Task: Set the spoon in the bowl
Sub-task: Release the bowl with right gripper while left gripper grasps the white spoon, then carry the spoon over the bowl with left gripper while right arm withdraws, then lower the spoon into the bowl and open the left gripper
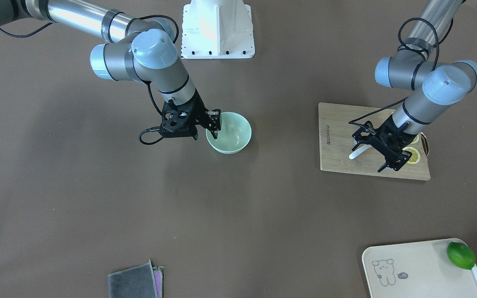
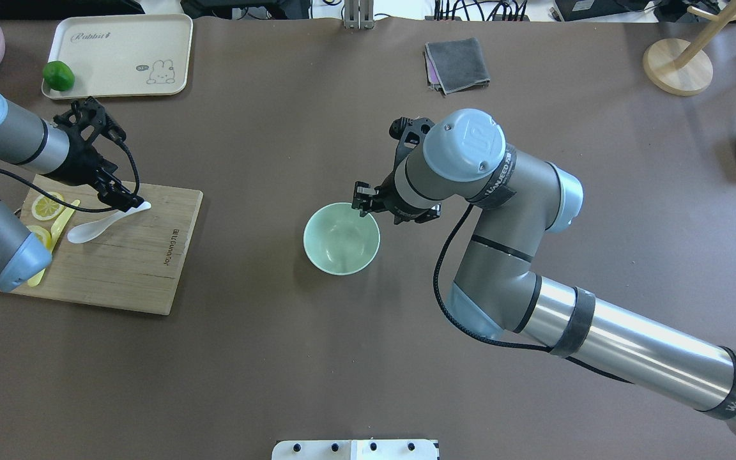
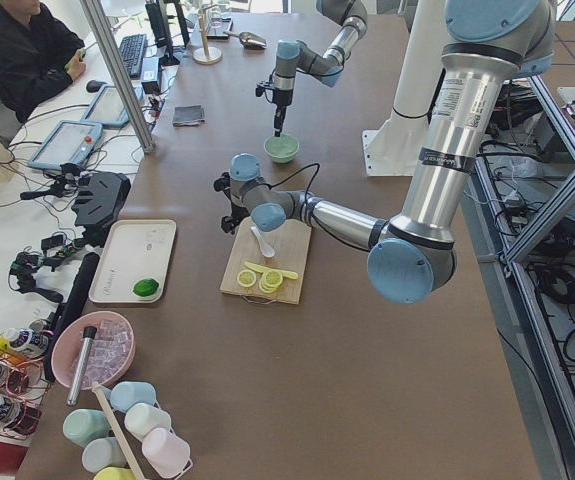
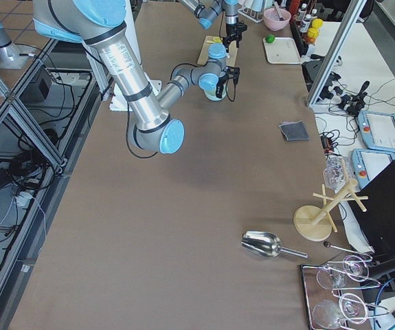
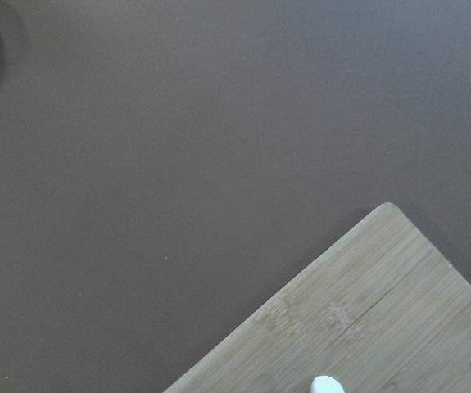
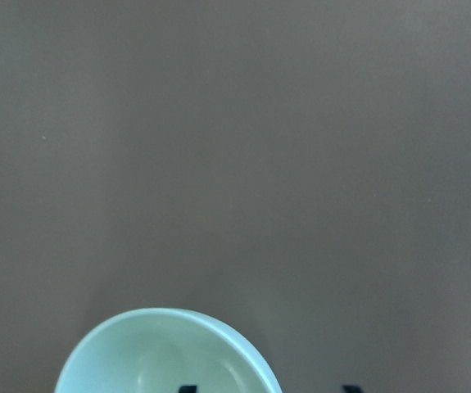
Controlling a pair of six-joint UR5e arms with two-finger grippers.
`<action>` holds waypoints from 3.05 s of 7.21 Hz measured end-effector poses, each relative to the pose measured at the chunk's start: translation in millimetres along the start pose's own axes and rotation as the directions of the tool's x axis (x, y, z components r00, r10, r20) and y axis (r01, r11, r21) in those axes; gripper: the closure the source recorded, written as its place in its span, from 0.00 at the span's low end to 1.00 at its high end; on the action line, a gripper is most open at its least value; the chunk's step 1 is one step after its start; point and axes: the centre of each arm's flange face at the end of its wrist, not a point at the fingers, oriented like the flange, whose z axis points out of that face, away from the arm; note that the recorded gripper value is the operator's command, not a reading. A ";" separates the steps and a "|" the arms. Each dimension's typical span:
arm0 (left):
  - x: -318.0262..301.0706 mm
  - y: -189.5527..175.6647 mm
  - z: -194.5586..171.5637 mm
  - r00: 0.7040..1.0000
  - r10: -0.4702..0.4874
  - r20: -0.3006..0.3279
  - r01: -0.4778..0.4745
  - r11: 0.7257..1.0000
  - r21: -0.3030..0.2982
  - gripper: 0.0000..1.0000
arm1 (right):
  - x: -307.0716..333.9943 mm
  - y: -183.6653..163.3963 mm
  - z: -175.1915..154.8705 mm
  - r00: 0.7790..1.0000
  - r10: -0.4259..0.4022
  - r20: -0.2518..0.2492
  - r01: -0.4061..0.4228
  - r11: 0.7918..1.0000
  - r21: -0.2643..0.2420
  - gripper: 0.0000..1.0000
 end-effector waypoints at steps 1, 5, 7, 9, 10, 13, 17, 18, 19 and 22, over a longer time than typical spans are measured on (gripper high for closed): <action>-3.1 16.0 4.1 1.000 0.008 -0.002 -0.008 1.000 0.009 0.03 | 7.7 -23.0 -19.8 1.000 0.009 0.014 -0.009 1.000 -0.007 0.00; 5.3 40.8 -1.5 1.000 0.019 -0.023 -0.018 0.999 0.029 0.07 | 35.6 -70.1 -60.5 1.000 -0.019 -0.021 0.019 1.000 -0.006 0.00; 13.5 41.9 4.2 0.999 0.028 -0.033 -0.027 0.999 0.023 0.37 | 52.1 -80.3 -67.2 0.998 -0.051 -0.031 0.051 0.999 -0.005 0.00; 19.6 43.4 8.6 0.999 0.033 -0.042 -0.032 0.999 0.017 1.00 | 66.1 -89.8 -71.2 0.995 -0.089 -0.042 0.089 0.996 0.001 0.00; 21.4 42.7 7.5 0.998 0.034 -0.045 -0.033 0.999 0.017 1.00 | 71.8 -94.3 -74.3 0.995 -0.090 -0.042 0.090 0.996 -0.003 0.00; 39.7 26.3 -13.9 0.991 -0.099 -0.087 0.102 0.994 0.033 1.00 | 81.1 -96.4 -84.1 0.995 -0.098 -0.031 0.098 0.995 -0.007 0.00; 110.6 -135.2 -81.0 0.901 -0.405 -0.158 0.416 0.908 0.043 1.00 | 207.6 -105.2 -141.2 0.993 -0.094 -0.075 0.097 0.995 0.027 0.00; 131.9 -176.7 -91.6 0.856 -0.481 -0.191 0.498 0.866 0.051 1.00 | 245.5 -115.5 -153.5 0.988 -0.104 -0.111 0.109 0.993 0.040 0.00; 156.9 -204.8 -89.7 0.814 -0.539 -0.216 0.561 0.826 0.057 1.00 | 279.7 -124.7 -164.1 0.979 -0.137 -0.149 0.145 0.989 0.041 0.00; 245.4 -232.6 -25.7 0.744 -0.608 -0.276 0.658 0.739 0.144 1.00 | 353.5 -147.9 -198.9 0.929 -0.238 -0.282 0.231 0.971 -0.060 0.00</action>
